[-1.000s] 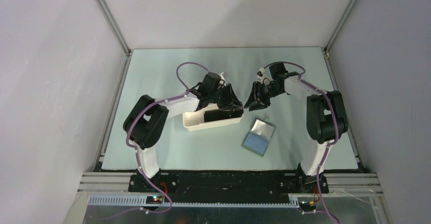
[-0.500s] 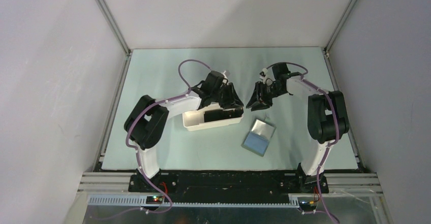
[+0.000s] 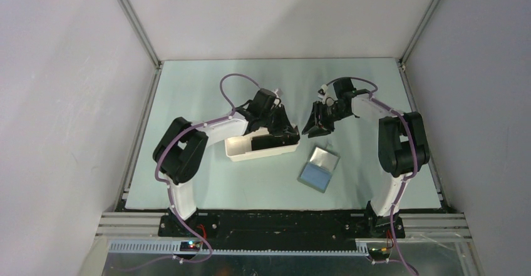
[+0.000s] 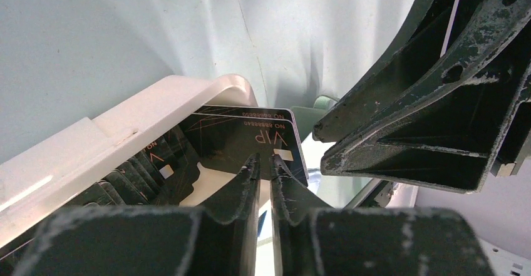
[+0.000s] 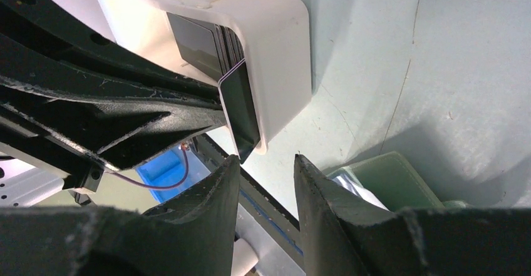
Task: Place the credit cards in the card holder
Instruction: Adjust the credit card in the storage box.
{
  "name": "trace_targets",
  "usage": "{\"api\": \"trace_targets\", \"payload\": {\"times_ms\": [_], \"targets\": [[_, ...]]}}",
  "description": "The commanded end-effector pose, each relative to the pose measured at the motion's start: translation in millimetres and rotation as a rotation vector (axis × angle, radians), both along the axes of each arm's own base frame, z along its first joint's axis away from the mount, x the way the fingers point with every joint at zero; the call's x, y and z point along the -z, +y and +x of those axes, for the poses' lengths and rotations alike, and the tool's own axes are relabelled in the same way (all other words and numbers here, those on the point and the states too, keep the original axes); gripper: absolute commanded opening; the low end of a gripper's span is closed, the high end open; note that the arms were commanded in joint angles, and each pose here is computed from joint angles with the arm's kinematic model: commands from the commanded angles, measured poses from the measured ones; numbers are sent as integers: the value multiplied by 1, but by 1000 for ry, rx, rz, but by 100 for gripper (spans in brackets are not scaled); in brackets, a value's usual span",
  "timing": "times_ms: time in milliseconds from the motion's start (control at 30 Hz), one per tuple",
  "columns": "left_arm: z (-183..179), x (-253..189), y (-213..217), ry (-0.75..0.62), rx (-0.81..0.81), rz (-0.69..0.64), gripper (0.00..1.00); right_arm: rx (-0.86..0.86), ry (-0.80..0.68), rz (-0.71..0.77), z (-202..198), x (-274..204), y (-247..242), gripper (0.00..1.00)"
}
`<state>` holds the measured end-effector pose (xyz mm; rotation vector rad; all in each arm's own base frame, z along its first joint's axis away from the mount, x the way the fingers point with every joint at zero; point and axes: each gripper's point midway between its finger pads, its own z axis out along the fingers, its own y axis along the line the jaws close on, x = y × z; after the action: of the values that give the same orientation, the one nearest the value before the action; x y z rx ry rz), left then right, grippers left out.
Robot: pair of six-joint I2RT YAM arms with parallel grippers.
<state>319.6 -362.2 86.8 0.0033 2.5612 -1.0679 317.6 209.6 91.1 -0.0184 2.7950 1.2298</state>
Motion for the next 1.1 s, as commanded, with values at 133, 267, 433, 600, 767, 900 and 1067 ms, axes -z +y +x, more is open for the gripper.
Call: {"api": "trace_targets", "payload": {"times_ms": [133, 267, 433, 600, 767, 900, 1067], "targets": [[3, -29, -8, -72, 28, -39, 41, -15, -42, 30, 0, -15, 4, 42], [6, -33, -7, -90, 25, -35, 50, -10, -40, 28, 0, -14, 2, 42], [8, -28, -11, -78, 26, -33, 48, -8, -37, 22, 0, -14, -1, 42], [6, -26, -16, -76, 34, -33, 48, -9, -36, 22, 0, -13, -1, 42], [7, -26, -15, -80, 30, -24, 45, -11, -30, 26, -1, -11, 0, 42], [6, -16, -12, -66, 29, -2, 32, -11, -30, 28, -1, -12, 0, 42], [3, -13, -6, -67, 25, 17, 11, -15, -31, 29, -2, -13, 1, 42]]}}
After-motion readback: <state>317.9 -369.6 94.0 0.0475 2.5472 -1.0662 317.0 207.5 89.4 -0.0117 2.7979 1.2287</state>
